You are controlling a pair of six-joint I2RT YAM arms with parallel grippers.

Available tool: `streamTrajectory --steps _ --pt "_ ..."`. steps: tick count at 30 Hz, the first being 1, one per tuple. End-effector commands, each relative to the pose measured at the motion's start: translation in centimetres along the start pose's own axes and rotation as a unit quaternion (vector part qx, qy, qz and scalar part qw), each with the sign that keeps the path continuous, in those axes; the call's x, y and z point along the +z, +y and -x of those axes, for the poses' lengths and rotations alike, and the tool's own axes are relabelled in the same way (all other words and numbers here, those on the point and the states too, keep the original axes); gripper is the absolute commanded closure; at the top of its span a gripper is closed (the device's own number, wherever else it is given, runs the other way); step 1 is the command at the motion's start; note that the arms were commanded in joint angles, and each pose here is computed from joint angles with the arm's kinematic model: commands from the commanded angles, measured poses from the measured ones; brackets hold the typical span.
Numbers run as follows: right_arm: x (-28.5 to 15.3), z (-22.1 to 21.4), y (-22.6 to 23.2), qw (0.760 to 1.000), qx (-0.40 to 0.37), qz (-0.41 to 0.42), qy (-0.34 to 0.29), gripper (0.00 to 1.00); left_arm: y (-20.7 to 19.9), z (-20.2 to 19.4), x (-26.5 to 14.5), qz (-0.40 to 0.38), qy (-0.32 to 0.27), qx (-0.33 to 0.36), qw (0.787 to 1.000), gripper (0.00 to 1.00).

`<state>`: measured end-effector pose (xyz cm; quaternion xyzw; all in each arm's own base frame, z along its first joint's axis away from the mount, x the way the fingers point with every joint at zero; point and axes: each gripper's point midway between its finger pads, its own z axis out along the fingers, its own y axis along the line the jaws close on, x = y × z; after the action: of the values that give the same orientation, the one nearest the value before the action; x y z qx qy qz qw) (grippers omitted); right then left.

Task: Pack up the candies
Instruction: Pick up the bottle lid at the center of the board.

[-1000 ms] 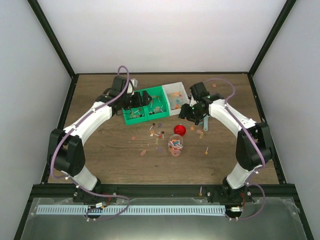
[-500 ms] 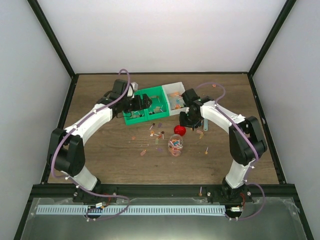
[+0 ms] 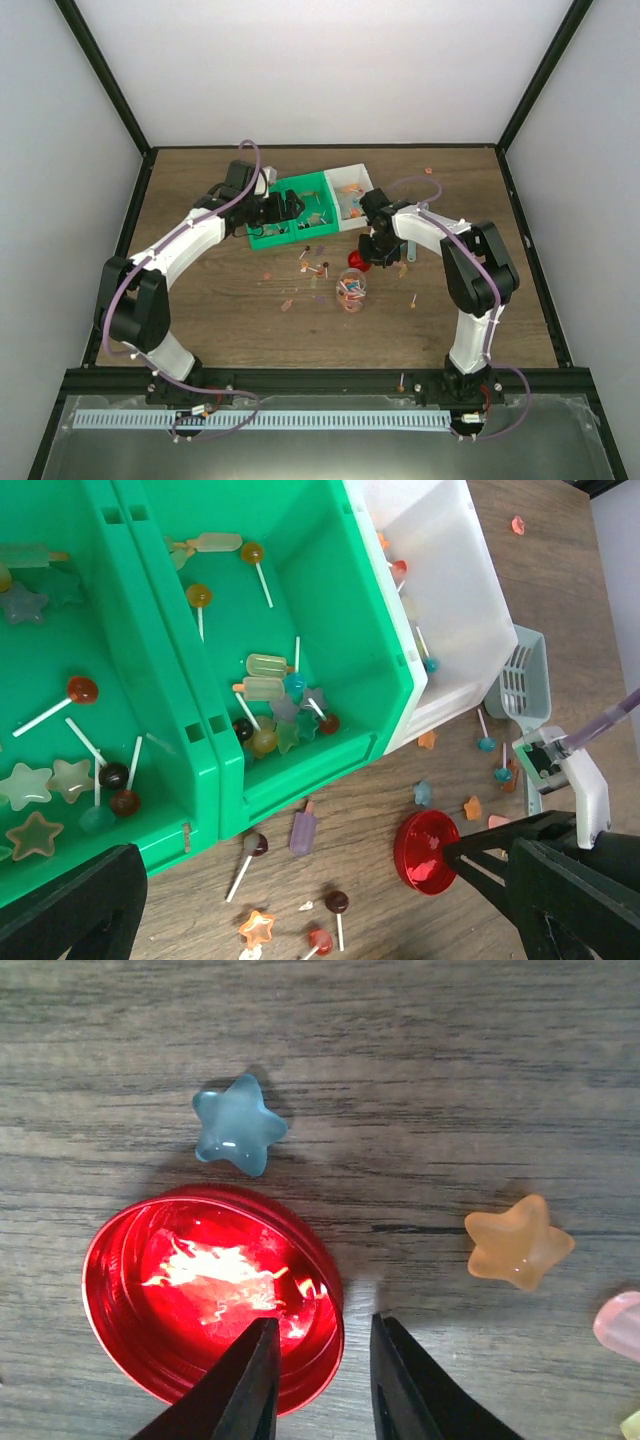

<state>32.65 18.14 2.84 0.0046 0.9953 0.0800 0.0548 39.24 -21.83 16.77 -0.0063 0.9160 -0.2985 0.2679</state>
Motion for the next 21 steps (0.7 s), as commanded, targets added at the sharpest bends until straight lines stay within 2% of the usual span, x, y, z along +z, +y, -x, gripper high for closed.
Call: streamTrajectory --steps 1,3,10,21 --pt "0.5 0.1 0.1 1.000 0.000 0.003 -0.004 0.76 -0.2 -0.1 -0.5 -0.006 -0.001 -0.004 1.000 0.00" --pt "0.7 0.0 0.0 1.000 0.000 0.002 -0.002 0.83 -0.1 -0.2 -0.4 -0.006 0.001 -0.004 1.000 0.00" --pt "-0.4 0.5 0.0 1.000 0.001 0.000 -0.017 0.97 0.0 -0.3 -0.1 -0.008 0.006 -0.006 1.000 0.00" --pt "-7.1 4.2 0.9 0.993 0.036 0.086 -0.076 0.99 -2.0 1.3 -0.9 -0.041 -0.006 0.013 0.999 0.00"
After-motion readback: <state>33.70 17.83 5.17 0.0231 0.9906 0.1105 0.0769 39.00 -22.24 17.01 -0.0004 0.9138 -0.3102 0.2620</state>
